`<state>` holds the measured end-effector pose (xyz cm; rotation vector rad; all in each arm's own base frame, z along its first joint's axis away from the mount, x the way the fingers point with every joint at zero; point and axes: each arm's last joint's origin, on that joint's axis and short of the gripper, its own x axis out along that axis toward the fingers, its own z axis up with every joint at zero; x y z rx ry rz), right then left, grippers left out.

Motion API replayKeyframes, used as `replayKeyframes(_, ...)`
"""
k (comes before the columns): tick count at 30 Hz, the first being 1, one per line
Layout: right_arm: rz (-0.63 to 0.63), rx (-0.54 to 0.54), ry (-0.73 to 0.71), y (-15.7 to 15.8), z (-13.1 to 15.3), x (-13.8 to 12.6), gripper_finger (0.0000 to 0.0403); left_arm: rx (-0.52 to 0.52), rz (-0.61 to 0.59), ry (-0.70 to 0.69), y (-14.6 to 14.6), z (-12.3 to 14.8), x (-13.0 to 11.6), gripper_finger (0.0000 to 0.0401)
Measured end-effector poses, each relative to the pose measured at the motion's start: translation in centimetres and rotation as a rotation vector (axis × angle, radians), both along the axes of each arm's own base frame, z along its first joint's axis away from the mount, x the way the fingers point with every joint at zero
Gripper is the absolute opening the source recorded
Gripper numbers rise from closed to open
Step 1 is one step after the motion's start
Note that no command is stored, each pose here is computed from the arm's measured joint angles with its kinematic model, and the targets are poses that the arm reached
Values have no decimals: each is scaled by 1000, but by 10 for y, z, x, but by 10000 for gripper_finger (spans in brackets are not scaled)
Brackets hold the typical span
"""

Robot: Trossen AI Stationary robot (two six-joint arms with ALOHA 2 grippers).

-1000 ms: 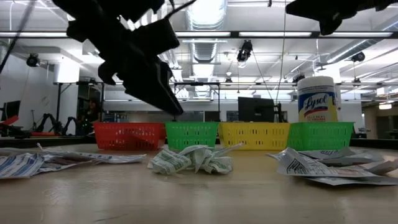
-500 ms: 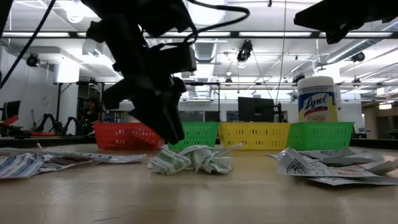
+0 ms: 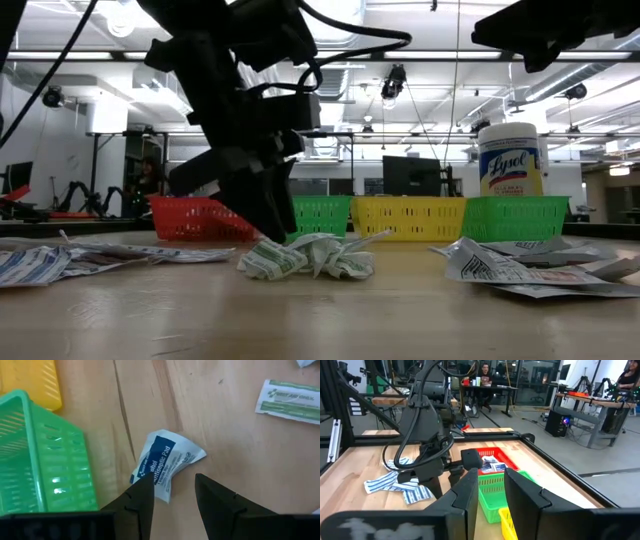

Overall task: Pick & Place First Aid Supplies
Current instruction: Put the alcohol pad into the red basket

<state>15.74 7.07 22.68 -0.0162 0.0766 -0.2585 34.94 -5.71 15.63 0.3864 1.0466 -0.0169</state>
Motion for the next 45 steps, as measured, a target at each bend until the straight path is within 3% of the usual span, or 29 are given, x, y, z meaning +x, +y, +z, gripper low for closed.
replayKeyframes(7, 0, 3, -1, 0, 0, 0, 82, 1, -21, -4, 6, -1, 3, 138)
replayKeyframes(17, -1, 3, -1, 0, 0, 0, 84, -118, -36, 4, 30, -1, 6, 138)
replayKeyframes(37, -2, 2, 0, 0, 0, 0, 70, -174, -39, 38, 28, -14, 9, 136)
replayKeyframes(41, -2, 2, 0, 0, 0, 0, 68, -186, -20, 49, 28, -18, 10, 114)
replayKeyframes(45, -2, 2, 0, 0, 0, 0, 72, -188, -23, 51, 27, -18, 9, 62)
